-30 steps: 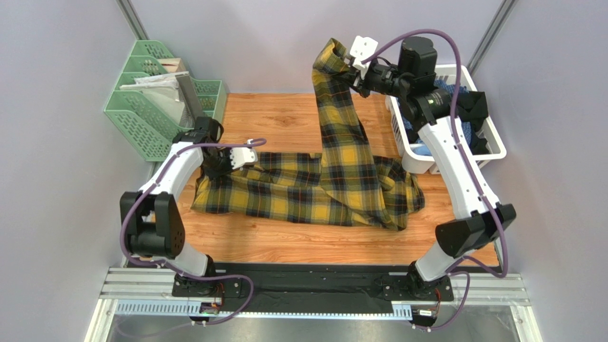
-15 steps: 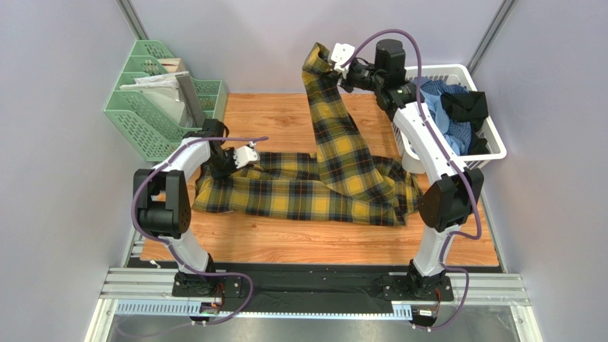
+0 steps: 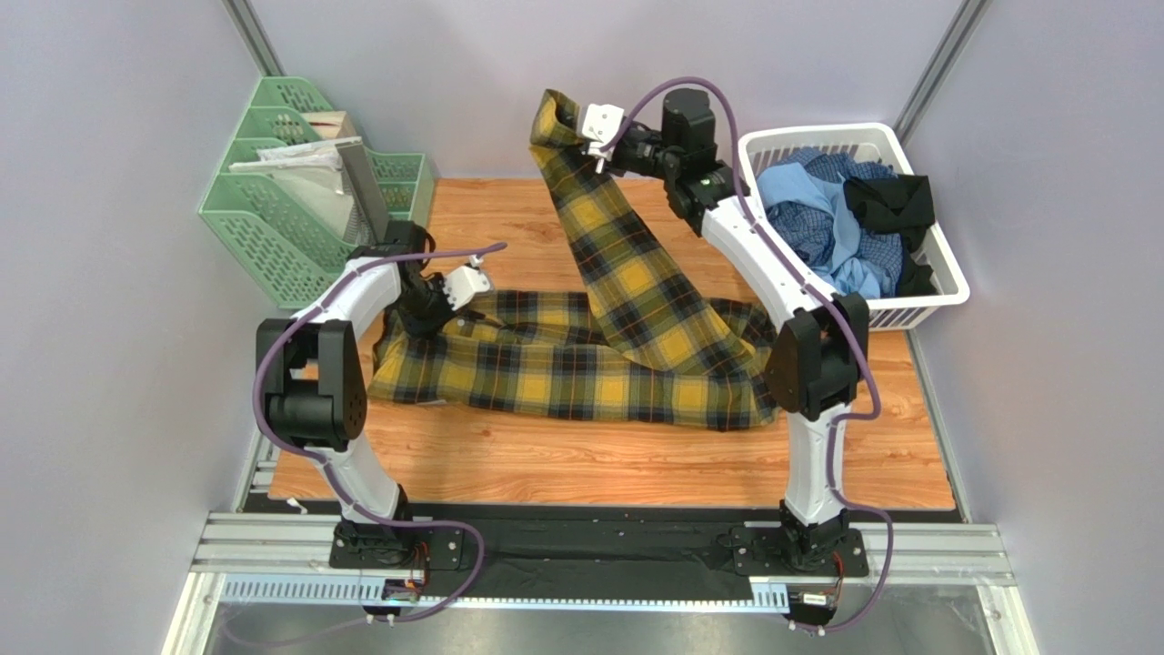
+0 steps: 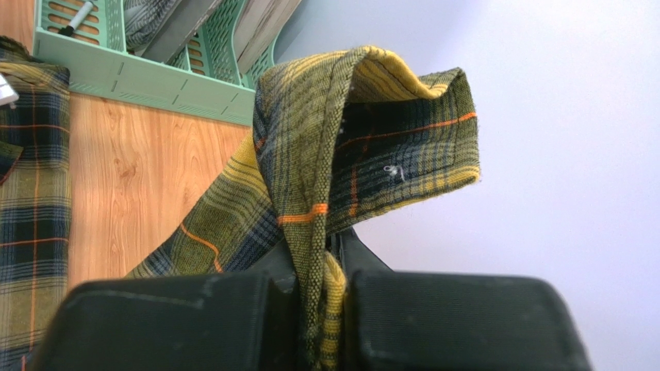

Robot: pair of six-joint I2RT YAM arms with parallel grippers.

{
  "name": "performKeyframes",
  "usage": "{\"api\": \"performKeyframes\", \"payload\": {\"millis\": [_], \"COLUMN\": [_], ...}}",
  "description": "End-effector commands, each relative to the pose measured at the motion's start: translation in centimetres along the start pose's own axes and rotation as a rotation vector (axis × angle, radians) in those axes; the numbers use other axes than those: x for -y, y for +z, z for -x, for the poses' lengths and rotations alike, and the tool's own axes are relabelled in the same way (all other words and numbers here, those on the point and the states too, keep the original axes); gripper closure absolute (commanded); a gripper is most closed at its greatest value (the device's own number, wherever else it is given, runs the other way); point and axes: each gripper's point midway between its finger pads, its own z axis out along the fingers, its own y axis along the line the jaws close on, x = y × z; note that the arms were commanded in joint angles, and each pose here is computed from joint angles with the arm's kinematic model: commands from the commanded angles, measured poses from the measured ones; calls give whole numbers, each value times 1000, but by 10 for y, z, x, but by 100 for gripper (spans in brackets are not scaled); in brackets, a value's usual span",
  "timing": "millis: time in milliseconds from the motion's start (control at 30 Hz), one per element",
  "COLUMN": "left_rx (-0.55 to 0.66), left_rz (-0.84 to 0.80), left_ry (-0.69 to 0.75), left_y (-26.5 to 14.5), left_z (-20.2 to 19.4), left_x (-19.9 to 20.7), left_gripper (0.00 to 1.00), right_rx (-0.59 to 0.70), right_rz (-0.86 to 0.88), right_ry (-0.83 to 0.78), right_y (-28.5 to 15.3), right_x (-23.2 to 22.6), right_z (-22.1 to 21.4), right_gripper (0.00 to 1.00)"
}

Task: Fold and stack the long sleeve shirts
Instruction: Fold the shirt

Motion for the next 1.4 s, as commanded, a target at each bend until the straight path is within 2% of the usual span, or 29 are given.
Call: {"api": "performKeyframes", "payload": {"millis": [0,67,133,267,367,500,533,600,633,733,767,867,1000,1200,1233,1367], "left_rx": [22,21,34,108,220,483,537,680,713,805,823,828,806,776,767,733], "left_rz": [23,30,33,59,62,90,97,121,124,121,141,154,157,138,146,166], "left_ry": [-51,-50,-60,-117,-134,-149,-155,-168,-174,-155,-141,-136,-178,-355,-381,-538], "left_y": [-8,-11,-16,-39,-66,-125,-138,-172,-182,-213,-225,-232,-221,-192,-190,-179], "left_z": [2,1,2,3,20,72,83,110,117,139,145,150,140,104,99,63], "left_x": [-9,-9,-10,-19,-19,-12,-11,-13,-14,-15,-18,-21,-16,-10,-11,-19], "left_gripper": [62,52,51,51,50,43,31,20,11,1,1,1,4,6,7,7], "right_rx": [68,61,33,10,-10,-62,-69,-104,-114,-147,-152,-193,-254,-378,-444,-512], "right_rz": [-59,-32,3,24,9,56,78,119,148,210,227,260,258,207,168,101], "right_ry": [-101,-109,-85,-60,4,165,191,257,276,357,380,420,450,482,480,535], "right_y": [9,6,3,-11,-22,-33,-32,-34,-32,-32,-32,-27,-9,31,38,62], "right_x": [20,6,-15,-30,-27,-44,-53,-71,-83,-109,-116,-137,-163,-203,-208,-222], "right_z": [28,29,16,25,35,48,52,52,54,53,54,51,48,32,14,-1], "right_gripper": [100,100,100,100,100,100,100,100,100,99,98,97,99,100,100,98]}}
